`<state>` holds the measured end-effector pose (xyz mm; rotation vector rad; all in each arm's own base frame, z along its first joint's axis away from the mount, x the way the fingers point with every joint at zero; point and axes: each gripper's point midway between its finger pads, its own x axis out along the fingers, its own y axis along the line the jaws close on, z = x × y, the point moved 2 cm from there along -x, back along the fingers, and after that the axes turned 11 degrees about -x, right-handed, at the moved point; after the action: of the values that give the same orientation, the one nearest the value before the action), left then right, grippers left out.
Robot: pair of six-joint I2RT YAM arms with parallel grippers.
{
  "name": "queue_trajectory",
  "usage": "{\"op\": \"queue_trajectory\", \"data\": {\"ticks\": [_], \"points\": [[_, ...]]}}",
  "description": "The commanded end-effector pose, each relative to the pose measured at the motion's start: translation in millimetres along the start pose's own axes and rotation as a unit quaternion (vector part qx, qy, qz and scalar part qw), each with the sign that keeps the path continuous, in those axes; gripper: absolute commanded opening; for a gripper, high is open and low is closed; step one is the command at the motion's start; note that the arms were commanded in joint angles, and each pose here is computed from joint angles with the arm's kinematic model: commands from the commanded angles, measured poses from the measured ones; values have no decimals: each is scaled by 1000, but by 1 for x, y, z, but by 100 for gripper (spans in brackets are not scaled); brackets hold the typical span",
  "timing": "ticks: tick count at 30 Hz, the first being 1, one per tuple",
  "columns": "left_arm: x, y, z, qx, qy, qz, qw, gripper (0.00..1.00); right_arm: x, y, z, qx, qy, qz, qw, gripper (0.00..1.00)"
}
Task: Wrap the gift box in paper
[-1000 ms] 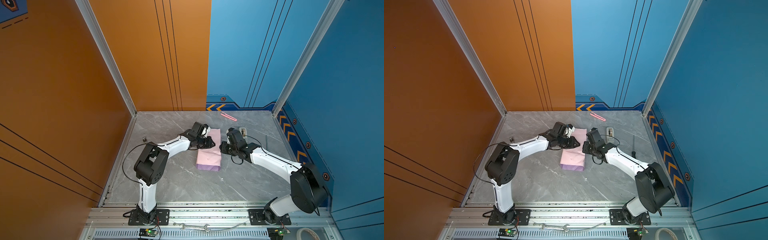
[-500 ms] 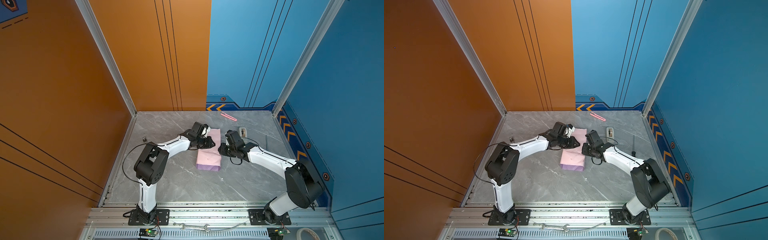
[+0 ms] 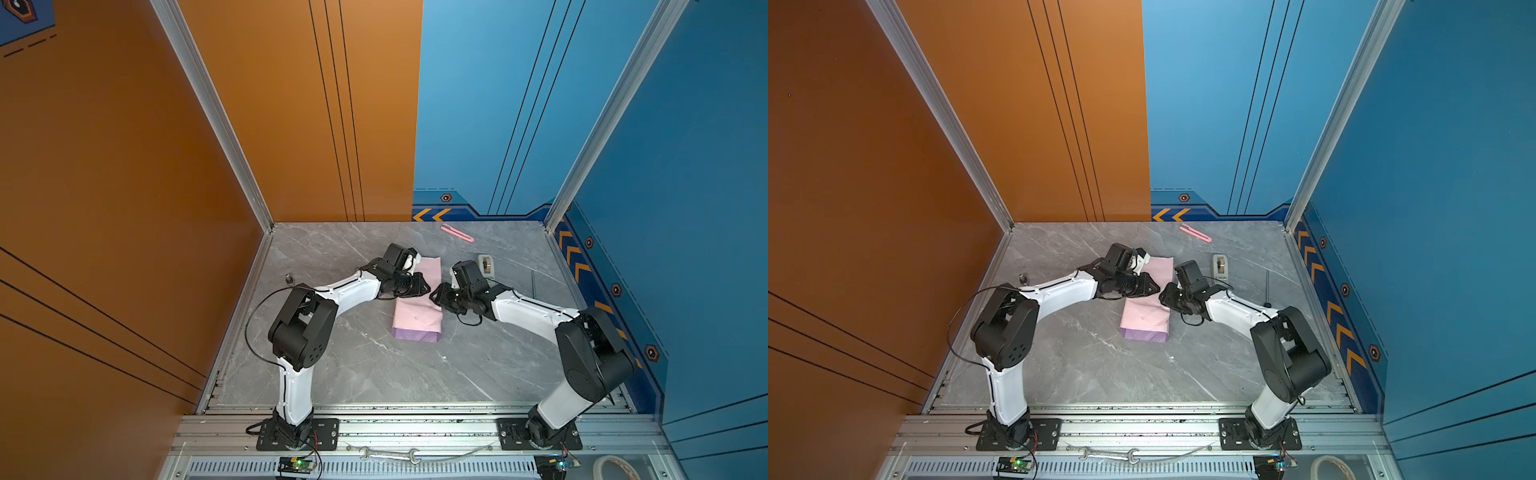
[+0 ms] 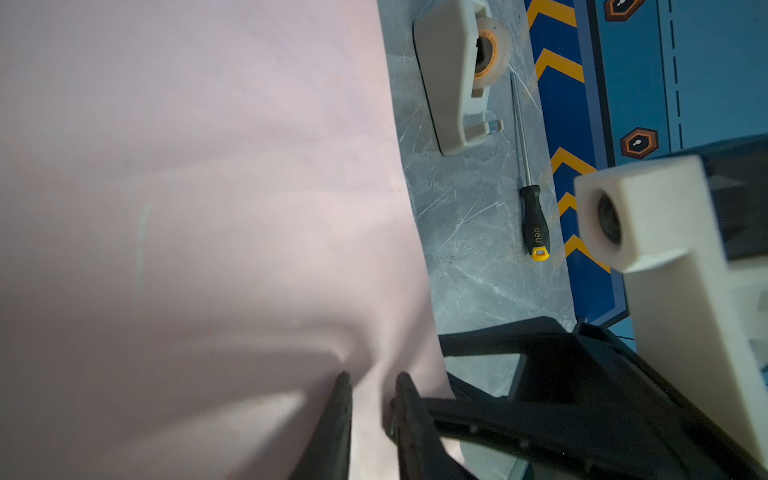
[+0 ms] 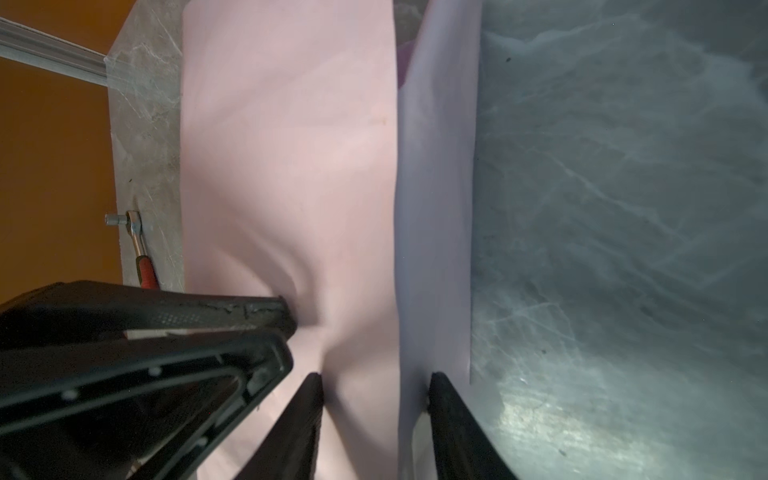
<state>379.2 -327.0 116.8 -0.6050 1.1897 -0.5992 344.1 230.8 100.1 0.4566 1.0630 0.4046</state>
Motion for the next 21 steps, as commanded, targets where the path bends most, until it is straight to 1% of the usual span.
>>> {"op": "queue_trajectory", "data": {"ticks": [1,5,7,12,16,19,21], "points": [[12,42,-19,-31,40,64,997,22,4,-5,-8,23,19,-3,1000,47],[13,43,-20,-33,42,64,997,22,6,-4,-15,37,41,7,998,54],[13,42,-20,-32,42,64,997,22,3,-1,-15,39,41,15,998,57],[13,42,-20,-32,42,64,997,22,-20,-1,0,56,5,40,998,61],[12,42,-20,-31,42,63,997,22,-38,-3,11,85,-23,82,993,63],[12,41,-20,-31,41,63,997,22,-41,-4,14,112,-30,111,987,63],[12,41,-20,-31,41,62,997,22,-39,-1,12,117,-25,120,986,63]]}}
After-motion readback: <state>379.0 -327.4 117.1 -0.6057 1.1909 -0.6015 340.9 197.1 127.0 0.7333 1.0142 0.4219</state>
